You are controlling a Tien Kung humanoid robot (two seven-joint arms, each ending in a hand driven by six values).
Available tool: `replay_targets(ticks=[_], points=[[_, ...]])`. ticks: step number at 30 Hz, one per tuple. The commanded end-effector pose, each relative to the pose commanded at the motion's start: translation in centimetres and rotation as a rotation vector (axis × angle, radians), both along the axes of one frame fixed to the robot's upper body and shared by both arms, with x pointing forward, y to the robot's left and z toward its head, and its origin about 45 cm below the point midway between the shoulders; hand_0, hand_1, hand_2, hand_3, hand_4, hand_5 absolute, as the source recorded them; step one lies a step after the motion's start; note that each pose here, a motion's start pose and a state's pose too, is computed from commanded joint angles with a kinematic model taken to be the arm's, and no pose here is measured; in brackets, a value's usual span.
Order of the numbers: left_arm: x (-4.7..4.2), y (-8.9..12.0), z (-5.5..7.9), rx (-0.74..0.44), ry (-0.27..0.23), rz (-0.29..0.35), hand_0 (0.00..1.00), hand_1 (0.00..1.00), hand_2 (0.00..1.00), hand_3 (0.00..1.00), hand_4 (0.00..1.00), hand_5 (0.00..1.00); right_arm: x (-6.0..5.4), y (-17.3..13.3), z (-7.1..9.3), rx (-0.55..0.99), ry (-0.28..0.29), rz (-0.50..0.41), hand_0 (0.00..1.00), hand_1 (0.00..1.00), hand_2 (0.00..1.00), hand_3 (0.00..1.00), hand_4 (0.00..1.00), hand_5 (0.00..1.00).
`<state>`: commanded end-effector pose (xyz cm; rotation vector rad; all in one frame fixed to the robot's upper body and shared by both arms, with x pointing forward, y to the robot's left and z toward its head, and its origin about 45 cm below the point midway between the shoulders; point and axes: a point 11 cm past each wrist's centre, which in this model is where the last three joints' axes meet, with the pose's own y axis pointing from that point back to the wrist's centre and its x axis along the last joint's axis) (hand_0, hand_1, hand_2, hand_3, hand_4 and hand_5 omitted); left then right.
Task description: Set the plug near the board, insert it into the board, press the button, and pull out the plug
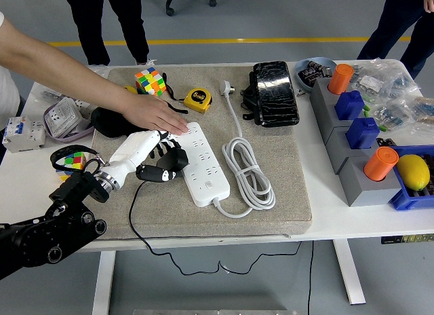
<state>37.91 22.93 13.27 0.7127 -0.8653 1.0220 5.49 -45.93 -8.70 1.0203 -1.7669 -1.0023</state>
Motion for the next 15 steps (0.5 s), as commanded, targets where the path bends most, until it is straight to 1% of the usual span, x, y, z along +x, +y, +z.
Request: replay_targets(ticks=[7, 15], points=[[-0.08, -0.01, -0.17, 0.004, 0.004, 0.0, 0.278, 0.421, 0.459, 0.549, 0.791, 0.002, 0.0, 0.04, -0.01, 0.001, 0.0, 0.001, 0.578, 0.657, 0.643, 0.549, 0.93, 0.5], [0.03, 0.06, -0.2, 0.007, 0.003, 0.008, 0.278, 0.421, 0.46, 0.55, 0.793, 0.002, 0.1, 0.02, 0.03, 0.0, -0.001, 0.004, 0.578, 0.657, 0.643, 0.549, 0.93, 0.499]])
